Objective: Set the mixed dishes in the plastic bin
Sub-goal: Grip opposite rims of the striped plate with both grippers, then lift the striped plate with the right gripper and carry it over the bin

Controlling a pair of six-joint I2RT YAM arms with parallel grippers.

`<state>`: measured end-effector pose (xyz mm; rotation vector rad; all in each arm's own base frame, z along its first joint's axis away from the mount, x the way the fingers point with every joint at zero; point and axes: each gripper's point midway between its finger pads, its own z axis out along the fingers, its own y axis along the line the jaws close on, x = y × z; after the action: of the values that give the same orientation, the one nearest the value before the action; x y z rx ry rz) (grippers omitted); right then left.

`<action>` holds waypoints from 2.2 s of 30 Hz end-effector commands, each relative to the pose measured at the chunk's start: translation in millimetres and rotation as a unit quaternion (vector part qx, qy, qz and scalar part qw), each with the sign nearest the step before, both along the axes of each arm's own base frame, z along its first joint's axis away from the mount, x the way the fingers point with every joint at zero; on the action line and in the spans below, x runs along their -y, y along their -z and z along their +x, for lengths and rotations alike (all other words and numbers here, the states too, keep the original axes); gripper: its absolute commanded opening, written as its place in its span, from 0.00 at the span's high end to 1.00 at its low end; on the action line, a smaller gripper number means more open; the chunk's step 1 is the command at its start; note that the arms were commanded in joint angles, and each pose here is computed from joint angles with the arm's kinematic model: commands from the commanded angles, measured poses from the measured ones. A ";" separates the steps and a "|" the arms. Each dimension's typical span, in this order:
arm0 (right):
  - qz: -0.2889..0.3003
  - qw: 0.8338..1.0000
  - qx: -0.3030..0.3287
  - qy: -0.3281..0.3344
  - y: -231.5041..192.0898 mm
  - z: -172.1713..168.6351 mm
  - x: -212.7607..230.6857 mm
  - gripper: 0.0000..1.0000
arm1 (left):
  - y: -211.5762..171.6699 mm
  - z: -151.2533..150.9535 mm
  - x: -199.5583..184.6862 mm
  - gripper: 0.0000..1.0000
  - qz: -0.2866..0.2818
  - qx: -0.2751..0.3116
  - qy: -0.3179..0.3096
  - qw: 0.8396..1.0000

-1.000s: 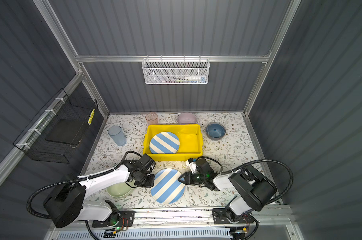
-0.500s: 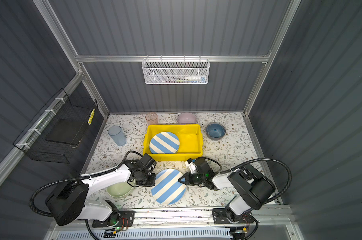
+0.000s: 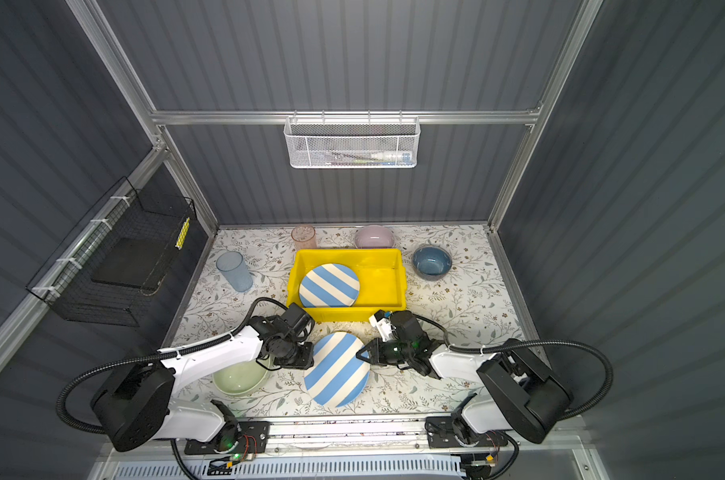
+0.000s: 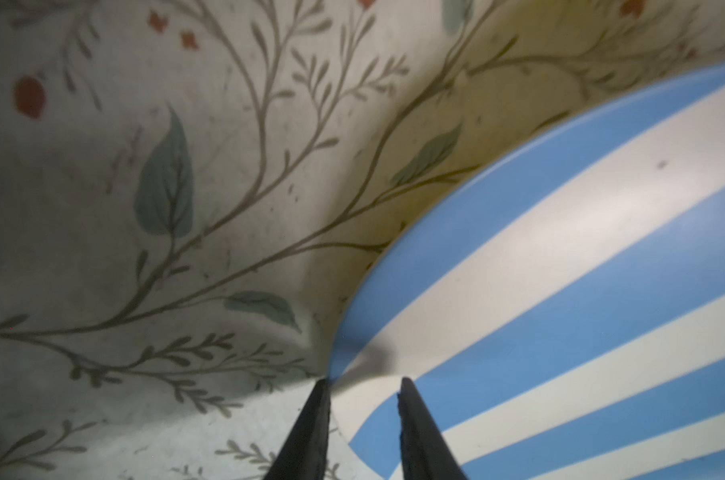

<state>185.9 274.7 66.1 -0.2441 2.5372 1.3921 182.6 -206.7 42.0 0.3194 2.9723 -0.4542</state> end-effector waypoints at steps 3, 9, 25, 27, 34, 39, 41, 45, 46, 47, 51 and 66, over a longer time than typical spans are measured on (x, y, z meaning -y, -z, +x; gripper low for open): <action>-0.041 0.999 0.015 0.001 -12.7 2.9 7.2 0.97 | -48.1 22.2 11.4 0.62 -0.020 0.057 -0.006 0.998; -0.080 0.995 0.058 0.007 -52.0 12.7 16.3 1.00 | -76.3 35.4 -6.7 0.55 0.006 0.088 -0.025 0.996; -0.147 0.974 0.164 0.051 -163.4 76.2 21.7 1.00 | -118.4 96.5 -54.2 0.54 0.008 0.149 -0.107 0.983; -0.147 0.972 0.173 0.064 -172.8 89.5 21.4 1.00 | -121.4 101.6 -59.4 0.53 0.013 0.157 -0.118 0.980; -0.119 0.966 0.201 0.110 -198.8 141.5 17.9 1.00 | -127.8 112.6 -72.8 0.54 0.006 0.173 -0.150 0.973; -0.107 0.967 0.203 0.108 -203.2 175.0 7.1 1.00 | -133.6 118.8 -70.6 0.54 0.000 0.181 -0.150 0.972; -0.108 0.968 0.203 0.105 -202.0 186.3 1.5 1.00 | -134.8 119.9 -70.3 0.54 -0.001 0.184 -0.151 0.971; -0.090 0.972 0.198 0.094 -195.2 203.7 -15.2 1.00 | -136.2 120.0 -68.6 0.54 -0.006 0.185 -0.147 0.972; -0.090 0.972 0.195 0.095 -190.6 208.8 -17.7 1.00 | -136.8 119.9 -68.6 0.54 -0.006 0.186 -0.147 0.972; -0.090 0.973 0.192 0.096 -186.3 212.7 -19.4 1.00 | -136.5 119.8 -69.2 0.54 -0.004 0.186 -0.147 0.972; -0.083 0.976 0.176 0.096 -167.3 224.8 -29.5 1.00 | -136.3 118.5 -69.9 0.54 -0.003 0.186 -0.145 0.972; -0.077 0.984 0.136 0.087 -118.0 238.4 -45.1 0.98 | -118.4 123.6 -68.4 0.56 0.001 0.187 -0.140 0.972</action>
<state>419.7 311.4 169.7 -0.2011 2.4325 0.9586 303.5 -138.4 167.4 -0.0436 2.5933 -0.3276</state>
